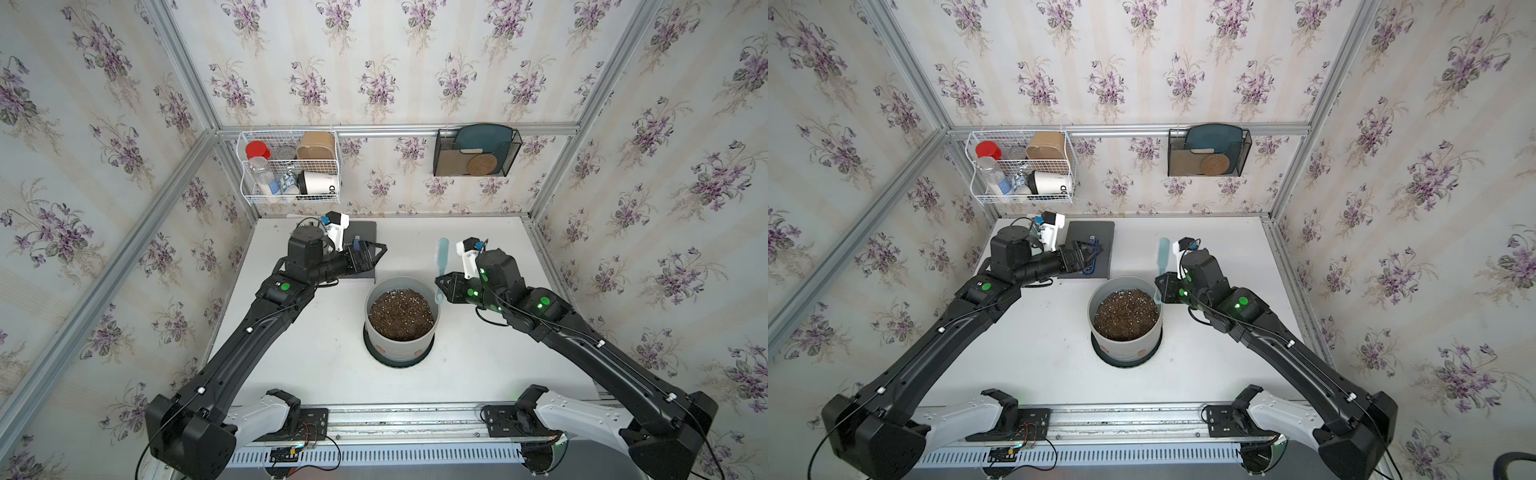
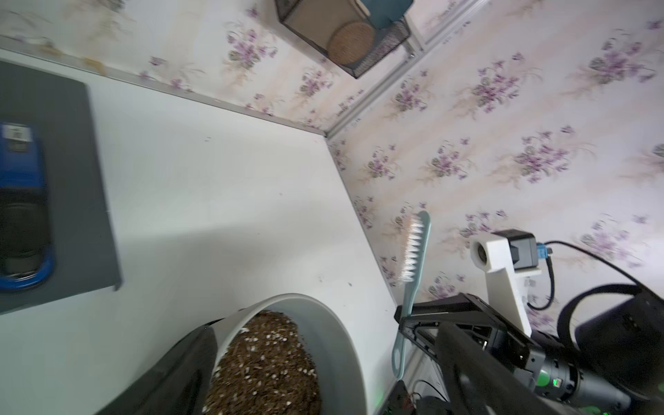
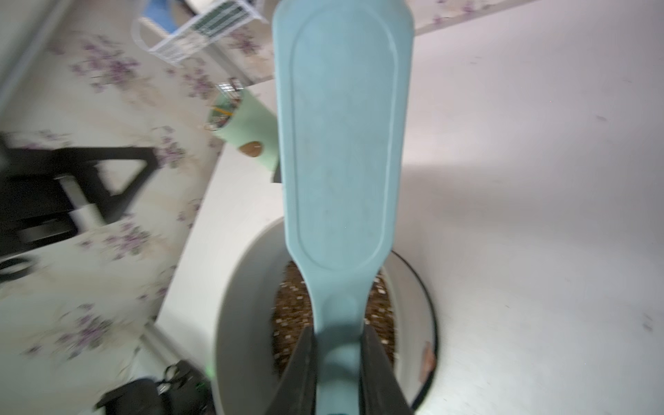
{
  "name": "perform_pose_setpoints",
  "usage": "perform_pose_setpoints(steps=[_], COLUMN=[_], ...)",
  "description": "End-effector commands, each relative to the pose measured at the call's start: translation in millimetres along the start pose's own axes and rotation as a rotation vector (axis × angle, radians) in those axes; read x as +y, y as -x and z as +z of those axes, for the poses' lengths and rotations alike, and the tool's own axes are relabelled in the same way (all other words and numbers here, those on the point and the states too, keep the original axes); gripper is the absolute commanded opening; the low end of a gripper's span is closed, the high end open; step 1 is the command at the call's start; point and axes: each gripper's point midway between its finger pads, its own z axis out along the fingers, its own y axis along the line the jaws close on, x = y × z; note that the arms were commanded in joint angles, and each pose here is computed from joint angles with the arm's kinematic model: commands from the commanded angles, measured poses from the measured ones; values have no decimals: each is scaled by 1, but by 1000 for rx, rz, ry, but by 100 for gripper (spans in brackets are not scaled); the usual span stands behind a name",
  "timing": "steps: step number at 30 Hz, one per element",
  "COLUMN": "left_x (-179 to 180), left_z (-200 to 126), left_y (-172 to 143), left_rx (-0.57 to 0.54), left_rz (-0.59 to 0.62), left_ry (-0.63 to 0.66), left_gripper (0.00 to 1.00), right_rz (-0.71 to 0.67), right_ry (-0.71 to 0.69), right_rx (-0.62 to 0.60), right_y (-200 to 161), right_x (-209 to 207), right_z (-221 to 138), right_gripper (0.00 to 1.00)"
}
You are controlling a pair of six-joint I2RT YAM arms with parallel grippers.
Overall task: Scrub the dried mud off the ceramic pot
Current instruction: Pick up the brush from the center of the board.
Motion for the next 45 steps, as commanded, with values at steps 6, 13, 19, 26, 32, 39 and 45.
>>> perform_pose_setpoints(steps=[6, 13, 19, 26, 32, 39, 45], left_x=[-107, -119, -116, -112, -105, -93, -95], left_z=[-18, -21, -11, -7, -6, -3, -1], left_y=[21, 32, 39, 35, 31, 23, 16], left_rx=[-26, -59, -59, -32, -28, -30, -8], left_rz=[108, 112, 80, 83, 91, 117, 127], left_ry=[-631, -745, -806, -760, -683, -575, -574], left_gripper=[100, 98, 87, 65, 45, 48, 58], right_rz=[-116, -88, -38, -20, 0, 8, 13], right_ry=[619, 793, 856, 831, 785, 725, 718], right_rx=[85, 123, 167, 163, 146, 146, 149], right_y=[18, 24, 20, 20, 21, 20, 19], right_x=[125, 148, 149, 143, 132, 123, 120], right_z=[-35, -46, -37, -26, -16, -4, 2], right_gripper=[0, 0, 0, 0, 0, 0, 0])
